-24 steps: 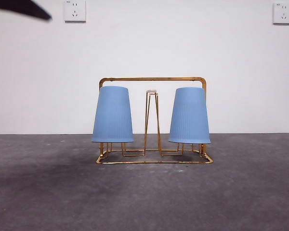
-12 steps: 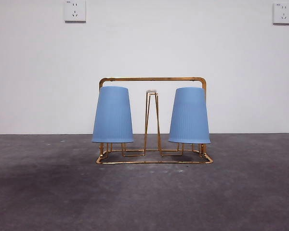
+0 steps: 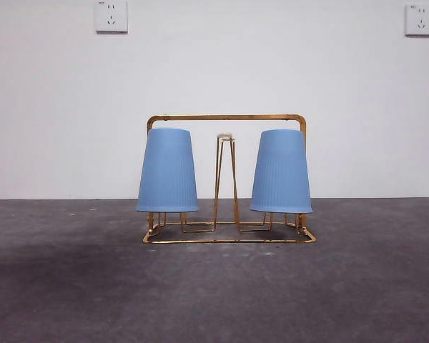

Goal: Pick up cup 1,put cup 1 in the cup rack,pick up cup 2,put cup 2 in the cup rack

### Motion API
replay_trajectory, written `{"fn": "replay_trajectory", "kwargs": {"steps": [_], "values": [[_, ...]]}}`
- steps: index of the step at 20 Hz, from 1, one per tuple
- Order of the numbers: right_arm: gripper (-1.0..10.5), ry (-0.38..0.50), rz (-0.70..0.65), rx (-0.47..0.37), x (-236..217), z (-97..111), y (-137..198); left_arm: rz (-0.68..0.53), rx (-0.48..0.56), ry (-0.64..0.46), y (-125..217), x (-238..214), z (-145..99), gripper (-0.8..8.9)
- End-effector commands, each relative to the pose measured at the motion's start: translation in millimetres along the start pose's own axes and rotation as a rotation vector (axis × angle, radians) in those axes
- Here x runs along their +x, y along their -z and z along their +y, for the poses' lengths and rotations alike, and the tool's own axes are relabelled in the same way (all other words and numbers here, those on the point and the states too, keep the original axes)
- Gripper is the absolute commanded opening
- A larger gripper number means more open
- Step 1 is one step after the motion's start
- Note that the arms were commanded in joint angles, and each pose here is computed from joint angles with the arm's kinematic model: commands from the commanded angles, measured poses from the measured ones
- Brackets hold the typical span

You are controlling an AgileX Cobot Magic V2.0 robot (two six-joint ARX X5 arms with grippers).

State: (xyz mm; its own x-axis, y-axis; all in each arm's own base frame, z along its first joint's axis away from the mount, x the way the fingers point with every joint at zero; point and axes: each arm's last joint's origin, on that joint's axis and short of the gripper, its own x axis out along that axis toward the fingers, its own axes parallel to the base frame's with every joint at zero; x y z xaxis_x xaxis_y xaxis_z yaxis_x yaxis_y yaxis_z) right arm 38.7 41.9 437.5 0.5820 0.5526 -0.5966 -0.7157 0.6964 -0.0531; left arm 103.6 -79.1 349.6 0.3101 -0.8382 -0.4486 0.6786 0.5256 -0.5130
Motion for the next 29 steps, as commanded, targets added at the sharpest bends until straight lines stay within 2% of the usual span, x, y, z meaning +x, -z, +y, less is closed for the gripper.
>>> {"fn": "replay_trajectory", "kwargs": {"steps": [1, 18, 20, 22, 24, 27, 29], "values": [[0.0, 0.009, 0.03, 0.012, 2, 0, 2, -0.005, 0.002, 0.004, 0, -1, -1, -0.03], [0.0, 0.009, 0.031, 0.012, 3, 0, 2, -0.017, 0.023, -0.018, -5, 4, 2, -0.03], [0.0, 0.009, 0.031, 0.012, 3, 0, 2, -0.051, 0.152, -0.105, -9, 5, 6, -0.03], [0.0, 0.009, 0.031, 0.012, 3, 0, 2, -0.121, 0.347, -0.232, -18, 6, 8, -0.03], [0.0, 0.009, 0.031, 0.012, 3, 0, 2, -0.212, 0.483, -0.384, -27, 1, 10, -0.03], [0.0, 0.009, 0.031, 0.012, 3, 0, 2, -0.353, 0.588, -0.589, -33, -22, 16, -0.03], [0.0, 0.009, 0.031, 0.012, 3, 0, 2, -0.451, 0.6, -0.687, -24, -37, 22, -0.03]]}}
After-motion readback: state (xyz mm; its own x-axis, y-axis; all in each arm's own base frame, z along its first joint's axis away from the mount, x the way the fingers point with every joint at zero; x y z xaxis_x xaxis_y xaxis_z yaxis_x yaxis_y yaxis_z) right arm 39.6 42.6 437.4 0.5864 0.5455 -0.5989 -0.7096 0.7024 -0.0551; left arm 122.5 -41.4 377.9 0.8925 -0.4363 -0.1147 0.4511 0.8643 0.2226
